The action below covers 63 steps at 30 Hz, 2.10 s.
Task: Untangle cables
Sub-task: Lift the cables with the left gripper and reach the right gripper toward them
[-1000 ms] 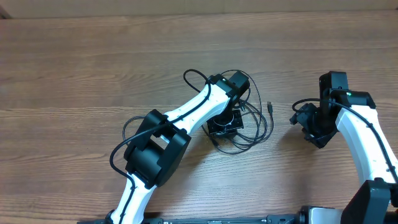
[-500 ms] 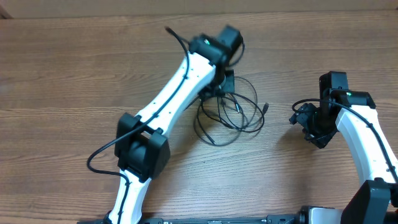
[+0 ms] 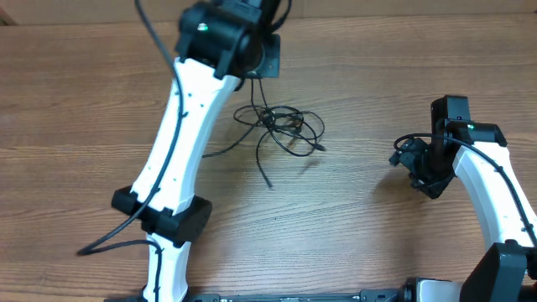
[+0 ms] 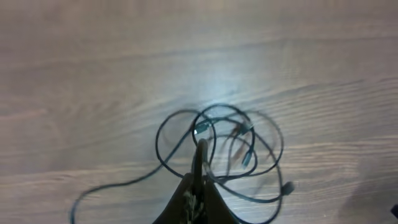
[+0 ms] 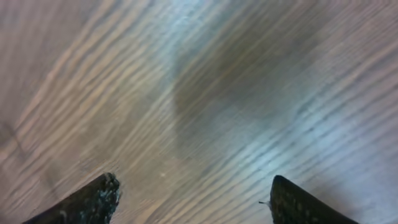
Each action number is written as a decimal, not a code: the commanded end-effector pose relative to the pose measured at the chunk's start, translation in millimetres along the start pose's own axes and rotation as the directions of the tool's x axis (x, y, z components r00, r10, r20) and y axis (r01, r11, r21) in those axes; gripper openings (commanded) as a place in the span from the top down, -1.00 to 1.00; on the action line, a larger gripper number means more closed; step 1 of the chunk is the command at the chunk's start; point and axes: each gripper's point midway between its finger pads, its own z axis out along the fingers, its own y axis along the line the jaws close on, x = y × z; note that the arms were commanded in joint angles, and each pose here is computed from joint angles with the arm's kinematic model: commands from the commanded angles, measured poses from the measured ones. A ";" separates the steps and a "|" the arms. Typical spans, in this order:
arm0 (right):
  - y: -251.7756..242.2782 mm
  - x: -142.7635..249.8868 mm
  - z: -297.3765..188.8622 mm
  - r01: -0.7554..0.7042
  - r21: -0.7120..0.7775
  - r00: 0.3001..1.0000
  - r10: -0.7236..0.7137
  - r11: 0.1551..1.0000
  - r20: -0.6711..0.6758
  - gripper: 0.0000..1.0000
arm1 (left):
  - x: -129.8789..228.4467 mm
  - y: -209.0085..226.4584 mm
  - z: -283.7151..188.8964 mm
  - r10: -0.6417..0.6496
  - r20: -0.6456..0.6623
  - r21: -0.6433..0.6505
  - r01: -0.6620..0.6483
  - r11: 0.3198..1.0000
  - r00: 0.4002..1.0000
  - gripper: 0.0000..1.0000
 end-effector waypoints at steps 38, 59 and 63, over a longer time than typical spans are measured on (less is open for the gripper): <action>240.1 58.0 -88.7 0.499 -0.732 0.855 -0.400 0.463 0.330 -0.36 | -0.9 -94.8 -137.0 0.346 0.395 0.568 -0.522 0.636 0.851 0.92; 117.1 24.9 -5.7 0.344 -0.153 0.923 -0.304 0.926 0.236 0.55 | -61.4 109.0 -151.0 -0.038 0.398 0.366 -0.121 0.923 0.917 0.92; 117.3 24.8 -5.9 0.345 -0.154 0.923 -0.304 0.926 0.236 0.55 | -62.7 136.6 -151.6 -0.077 0.401 0.332 -0.067 0.941 0.913 0.91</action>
